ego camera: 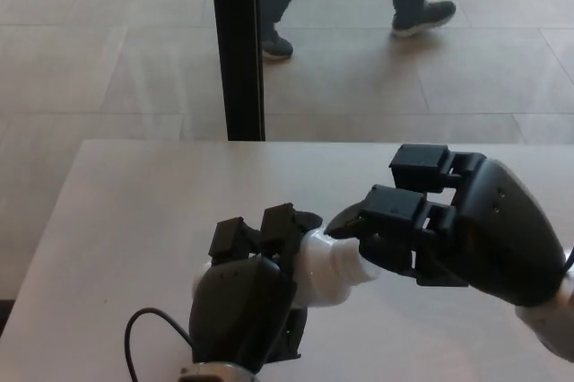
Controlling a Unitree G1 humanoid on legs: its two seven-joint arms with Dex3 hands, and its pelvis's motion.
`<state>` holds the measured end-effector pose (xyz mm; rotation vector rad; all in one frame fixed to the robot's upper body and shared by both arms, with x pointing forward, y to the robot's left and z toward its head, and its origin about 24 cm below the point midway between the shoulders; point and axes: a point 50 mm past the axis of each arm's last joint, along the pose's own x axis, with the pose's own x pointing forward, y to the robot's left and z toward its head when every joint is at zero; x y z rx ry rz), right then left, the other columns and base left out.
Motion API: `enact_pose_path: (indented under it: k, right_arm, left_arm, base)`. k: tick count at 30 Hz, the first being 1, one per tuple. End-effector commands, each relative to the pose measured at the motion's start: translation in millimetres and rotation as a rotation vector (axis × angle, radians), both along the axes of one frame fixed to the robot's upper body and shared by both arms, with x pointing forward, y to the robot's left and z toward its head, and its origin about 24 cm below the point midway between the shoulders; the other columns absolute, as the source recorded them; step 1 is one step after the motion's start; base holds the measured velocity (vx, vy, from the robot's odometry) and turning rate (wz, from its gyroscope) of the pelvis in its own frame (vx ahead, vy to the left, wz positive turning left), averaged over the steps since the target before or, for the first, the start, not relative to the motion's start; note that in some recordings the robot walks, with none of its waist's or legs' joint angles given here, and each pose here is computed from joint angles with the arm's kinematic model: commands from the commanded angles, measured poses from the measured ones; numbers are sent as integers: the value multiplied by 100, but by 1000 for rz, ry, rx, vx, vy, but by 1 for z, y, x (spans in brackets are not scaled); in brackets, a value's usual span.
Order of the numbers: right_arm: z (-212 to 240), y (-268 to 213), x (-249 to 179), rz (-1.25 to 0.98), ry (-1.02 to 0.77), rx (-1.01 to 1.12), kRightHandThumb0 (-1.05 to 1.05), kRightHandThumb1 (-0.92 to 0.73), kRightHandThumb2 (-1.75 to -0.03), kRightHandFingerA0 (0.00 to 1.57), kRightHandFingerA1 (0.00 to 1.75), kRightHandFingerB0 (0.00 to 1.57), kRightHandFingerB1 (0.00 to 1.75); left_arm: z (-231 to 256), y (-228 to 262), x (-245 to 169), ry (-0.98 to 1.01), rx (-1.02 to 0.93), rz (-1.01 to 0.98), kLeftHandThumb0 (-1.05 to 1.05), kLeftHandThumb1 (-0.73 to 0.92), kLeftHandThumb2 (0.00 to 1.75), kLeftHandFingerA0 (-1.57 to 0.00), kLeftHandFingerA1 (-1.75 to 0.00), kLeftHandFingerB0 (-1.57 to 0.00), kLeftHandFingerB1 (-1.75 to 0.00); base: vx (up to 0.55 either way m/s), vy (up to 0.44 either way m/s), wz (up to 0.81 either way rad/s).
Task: The robot uses its left hand to to lift the bottle kept on the middle of the desk and tilts it towards its right hand. It then uses its right hand to rotate its cap to open it and places the bottle and cap back on the desk
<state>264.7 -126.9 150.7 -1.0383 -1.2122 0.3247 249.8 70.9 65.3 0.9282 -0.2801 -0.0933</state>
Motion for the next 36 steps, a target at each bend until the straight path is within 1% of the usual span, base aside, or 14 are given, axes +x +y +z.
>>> enact_pose_path:
  k: [1, 6, 8, 11, 12, 14, 16, 17, 23, 24, 25, 26, 27, 36]
  right_arm:
    - [1, -32, 6, -271, 339, 259, -63, -54, -78, 97, 148, 52, 55]
    - [-6, -41, -1, -373, 442, 407, -54, -74, -62, 95, 157, 55, 46]
    - [-16, -40, -10, -379, 506, 423, -62, -59, -87, 104, 141, 49, 56]
    - [-30, -33, -20, -366, 591, 387, -61, -69, -65, 98, 156, 53, 45]
    - [-34, -31, -24, -367, 614, 359, -68, -59, -90, 105, 138, 46, 55]
    - [-39, -27, -29, -373, 665, 314, -64, -71, -67, 95, 159, 49, 44]
    - [-42, -24, -31, -371, 682, 286, -65, -75, -67, 92, 158, 46, 43]
    - [-43, -23, -32, -366, 687, 285, -64, -72, -67, 93, 158, 45, 44]
    - [-47, -23, -32, -370, 715, 279, -59, -70, -65, 96, 152, 46, 46]
    - [-51, -23, -33, -378, 734, 274, -55, -55, -99, 119, 133, 40, 60]
    - [-53, -23, -33, -382, 744, 273, -55, -55, -99, 119, 133, 40, 60]
    - [-54, -23, -34, -389, 754, 272, -53, -53, -98, 119, 133, 39, 60]
    - [-55, -24, -33, -400, 766, 272, -55, -67, -64, 95, 153, 42, 46]
    - [-53, -33, -24, -462, 773, 278, -56, -68, -66, 93, 160, 42, 44]
  left_arm:
    - [-2, 4, -3, -36, 10, -7, 18, 60, 120, -93, -175, -82, -146]
    - [-2, 4, -2, -33, 6, -6, 18, 62, 114, -91, -175, -80, -147]
    - [-1, 4, -1, -42, -5, -8, 18, 60, 118, -93, -175, -83, -147]
    - [0, 4, -2, -39, 0, -6, 17, 62, 115, -90, -175, -79, -145]
    - [0, 3, -2, -37, -3, -6, 16, 62, 117, -90, -175, -79, -146]
    - [1, 3, -2, -38, -8, -7, 17, 62, 116, -89, -175, -78, -145]
    - [0, 4, -1, -36, 1, -7, 13, 58, 114, -110, -163, -91, -136]
    - [0, 4, -1, -37, -3, 1, 16, 64, 112, -89, -175, -80, -144]
    - [2, 5, 1, -48, -18, 0, 18, 62, 118, -90, -175, -81, -148]
    - [5, 5, 2, -47, -6, 2, 18, 59, 120, -88, -175, -80, -151]
    - [6, 6, 1, -47, 1, 3, 18, 59, 120, -88, -175, -80, -151]
    - [6, 6, 1, -38, -1, 7, 16, 60, 120, -86, -175, -79, -152]
    - [6, 6, 1, -39, -3, 6, 18, 60, 118, -87, -175, -77, -153]
    - [4, 6, -1, -48, 10, 1, 18, 60, 119, -86, -175, -80, -150]
  base:
    - [0, 0, 0]
    - [0, 0, 0]
    - [0, 0, 0]
    - [0, 0, 0]
    - [0, 0, 0]
    - [0, 0, 0]
    - [0, 0, 0]
    - [0, 0, 0]
    - [0, 0, 0]
    - [0, 0, 0]
    - [0, 0, 0]
    - [0, 0, 0]
    - [0, 0, 0]
    - [0, 0, 0]
